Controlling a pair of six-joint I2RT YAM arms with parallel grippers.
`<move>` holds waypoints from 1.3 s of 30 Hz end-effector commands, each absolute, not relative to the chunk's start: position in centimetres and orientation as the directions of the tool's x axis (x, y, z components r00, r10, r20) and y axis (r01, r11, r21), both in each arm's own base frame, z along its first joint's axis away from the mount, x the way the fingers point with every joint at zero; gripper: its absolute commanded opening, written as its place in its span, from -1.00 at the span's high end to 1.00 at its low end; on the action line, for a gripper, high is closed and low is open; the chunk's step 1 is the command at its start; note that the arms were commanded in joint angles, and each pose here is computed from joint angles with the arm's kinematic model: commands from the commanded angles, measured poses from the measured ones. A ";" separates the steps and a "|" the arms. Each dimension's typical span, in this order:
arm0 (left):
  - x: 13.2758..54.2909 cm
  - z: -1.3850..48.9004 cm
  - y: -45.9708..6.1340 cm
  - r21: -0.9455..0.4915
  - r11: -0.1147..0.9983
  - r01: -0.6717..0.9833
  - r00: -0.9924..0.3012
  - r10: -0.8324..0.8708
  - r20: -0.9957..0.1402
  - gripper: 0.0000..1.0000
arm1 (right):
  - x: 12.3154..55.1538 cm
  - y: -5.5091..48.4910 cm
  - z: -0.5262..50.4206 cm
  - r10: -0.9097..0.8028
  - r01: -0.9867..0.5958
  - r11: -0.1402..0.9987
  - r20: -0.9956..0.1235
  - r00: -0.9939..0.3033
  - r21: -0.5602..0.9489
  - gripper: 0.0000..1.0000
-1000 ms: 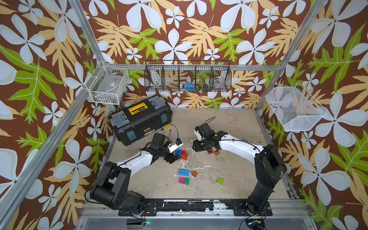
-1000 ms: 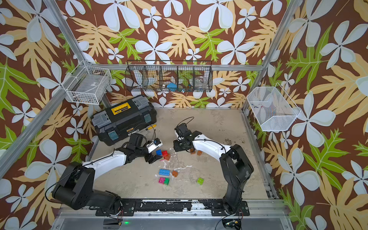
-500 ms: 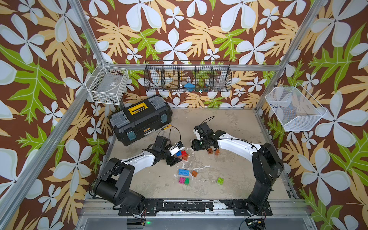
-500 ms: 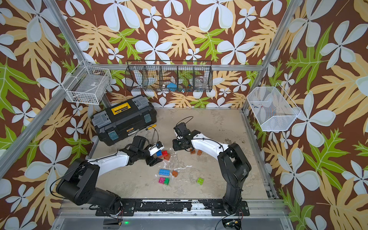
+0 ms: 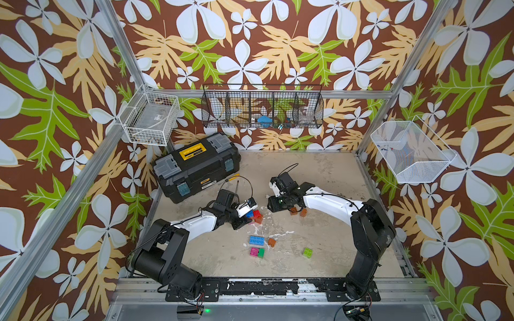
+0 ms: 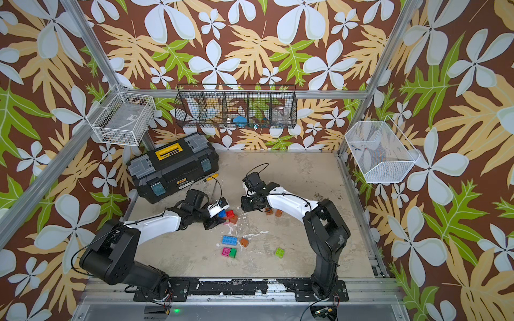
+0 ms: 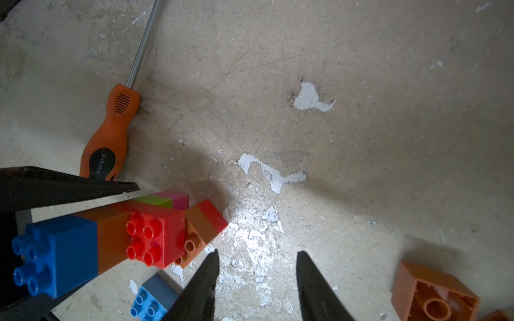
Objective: Assemble the letter h with lego
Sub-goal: Assemble the lego brick with the lego brick.
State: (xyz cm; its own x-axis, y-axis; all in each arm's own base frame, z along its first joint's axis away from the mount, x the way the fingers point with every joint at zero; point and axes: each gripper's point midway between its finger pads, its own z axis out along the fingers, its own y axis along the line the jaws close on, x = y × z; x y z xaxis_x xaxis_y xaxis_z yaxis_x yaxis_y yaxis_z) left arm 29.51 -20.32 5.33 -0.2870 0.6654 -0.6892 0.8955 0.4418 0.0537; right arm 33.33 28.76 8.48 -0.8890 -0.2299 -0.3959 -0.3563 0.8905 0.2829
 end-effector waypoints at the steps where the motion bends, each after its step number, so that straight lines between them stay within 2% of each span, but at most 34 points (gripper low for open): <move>1: 29.1 5.5 -20.3 0.067 0.400 0.914 -0.252 0.688 -0.680 0.08 | 33.1 28.5 8.8 -0.220 -0.351 0.892 -0.404 -0.888 0.285 0.04; 4: 28.7 5.6 -20.4 0.084 0.355 0.931 -0.210 0.710 -0.672 0.18 | 32.6 28.2 8.7 -0.218 -0.353 0.889 -0.407 -0.887 0.293 0.04; 11: 29.4 5.9 -20.1 0.155 0.304 0.940 -0.138 0.756 -0.640 0.21 | 31.7 27.9 7.8 -0.217 -0.352 0.884 -0.396 -0.892 0.308 0.04; 16: 29.7 5.6 -20.1 0.167 0.268 0.949 -0.110 0.777 -0.620 0.31 | 31.4 28.0 7.9 -0.219 -0.360 0.876 -0.399 -0.890 0.321 0.04; 30: 29.8 7.8 -19.9 0.103 0.177 0.979 -0.071 0.766 -0.639 0.37 | 30.2 28.5 7.9 -0.247 -0.391 0.850 -0.389 -0.888 0.353 0.04; 35: 28.8 7.0 -19.5 0.132 0.059 0.989 0.034 0.797 -0.604 0.36 | 29.4 29.5 8.0 -0.156 -0.291 0.848 -0.316 -0.936 0.444 0.04; 39: 29.7 7.3 -19.4 0.170 0.013 0.985 0.093 0.796 -0.598 0.33 | 28.7 30.2 8.1 -0.042 -0.169 0.843 -0.251 -0.967 0.510 0.02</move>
State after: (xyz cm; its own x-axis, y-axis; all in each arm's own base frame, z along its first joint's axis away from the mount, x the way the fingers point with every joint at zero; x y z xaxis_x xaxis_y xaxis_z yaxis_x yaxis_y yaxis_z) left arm 29.80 -19.28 7.02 0.0176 0.8033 -0.5953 0.9850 0.0885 0.1484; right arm 29.11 29.45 7.58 -0.9399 -0.1471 -0.3080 -0.2777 0.8542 0.4395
